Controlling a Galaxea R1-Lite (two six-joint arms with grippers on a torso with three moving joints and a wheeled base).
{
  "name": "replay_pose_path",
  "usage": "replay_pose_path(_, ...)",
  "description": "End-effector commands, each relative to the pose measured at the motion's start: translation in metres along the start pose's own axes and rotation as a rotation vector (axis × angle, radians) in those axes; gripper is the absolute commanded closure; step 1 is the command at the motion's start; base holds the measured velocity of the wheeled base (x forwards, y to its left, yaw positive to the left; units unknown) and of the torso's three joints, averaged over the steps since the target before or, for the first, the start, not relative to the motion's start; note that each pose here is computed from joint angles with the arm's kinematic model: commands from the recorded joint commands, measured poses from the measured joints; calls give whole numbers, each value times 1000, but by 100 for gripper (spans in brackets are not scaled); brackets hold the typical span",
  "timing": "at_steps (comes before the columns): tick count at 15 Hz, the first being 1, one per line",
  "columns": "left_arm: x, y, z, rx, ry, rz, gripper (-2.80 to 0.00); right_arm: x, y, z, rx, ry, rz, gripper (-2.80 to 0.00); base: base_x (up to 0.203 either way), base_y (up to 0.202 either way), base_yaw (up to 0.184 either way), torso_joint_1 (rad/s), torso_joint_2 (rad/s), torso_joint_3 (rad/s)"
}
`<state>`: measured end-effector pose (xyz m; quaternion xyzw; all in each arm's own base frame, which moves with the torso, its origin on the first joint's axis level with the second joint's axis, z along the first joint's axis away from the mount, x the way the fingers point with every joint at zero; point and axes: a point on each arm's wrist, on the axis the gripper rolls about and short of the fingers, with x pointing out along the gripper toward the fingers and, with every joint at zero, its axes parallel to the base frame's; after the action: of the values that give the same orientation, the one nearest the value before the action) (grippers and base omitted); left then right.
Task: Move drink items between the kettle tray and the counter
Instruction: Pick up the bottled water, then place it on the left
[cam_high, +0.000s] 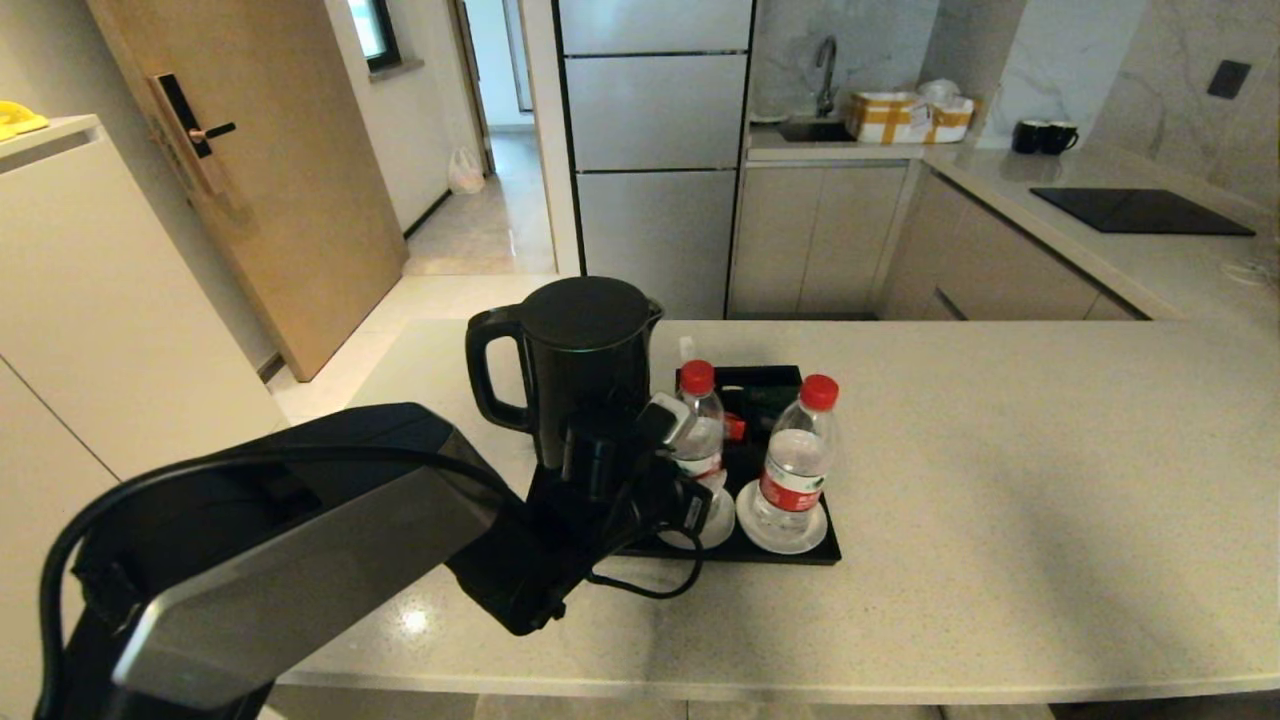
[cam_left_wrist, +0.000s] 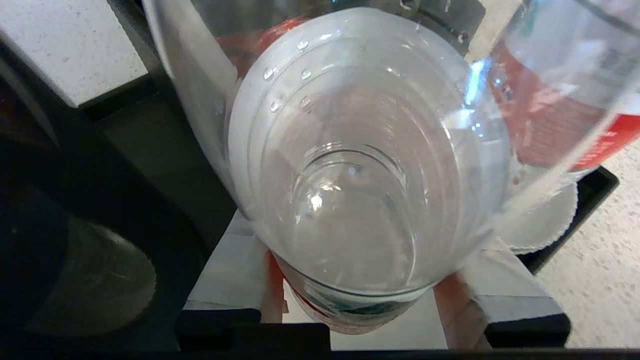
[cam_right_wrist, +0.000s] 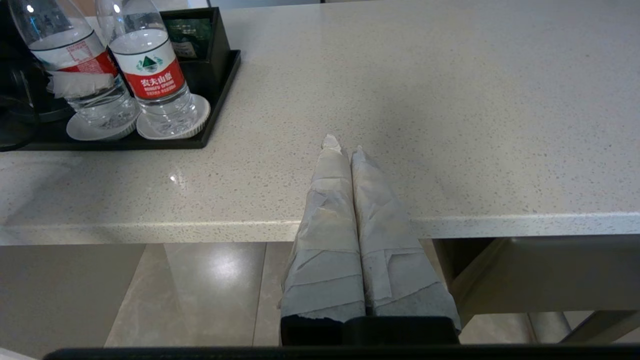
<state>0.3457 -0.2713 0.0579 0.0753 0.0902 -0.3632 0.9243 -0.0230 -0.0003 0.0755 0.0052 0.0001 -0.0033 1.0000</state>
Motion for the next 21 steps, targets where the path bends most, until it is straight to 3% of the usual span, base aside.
replay_pose_path(1, -22, -2, 30, 5, -60, -2, 0, 0, 0, 0, 0, 1, 0, 0, 0, 0, 0, 0, 0, 0)
replay_pose_path(4, -50, -5, 49, 8, -85, 0, 0, 0, 0, 0, 0, 0, 0, 0, 0, 0, 0, 0, 0, 0)
replay_pose_path(9, -70, -20, 59, 14, -97, -23, 0, 0, 0, 0, 0, 0, 0, 0, 0, 0, 0, 0, 0, 0)
replay_pose_path(13, -95, -29, 86, 20, -158, 2, 0, 0, 0, 0, 0, 1, 0, 0, 0, 0, 0, 0, 0, 0)
replay_pose_path(19, -179, -31, 136, 18, -223, 49, 0, 0, 0, 0, 0, 0, 0, 0, 0, 0, 0, 0, 0, 0)
replay_pose_path(21, -209, -33, 143, 16, -202, 79, 0, 0, 0, 0, 0, 1, 0, 0, 0, 0, 0, 0, 0, 0)
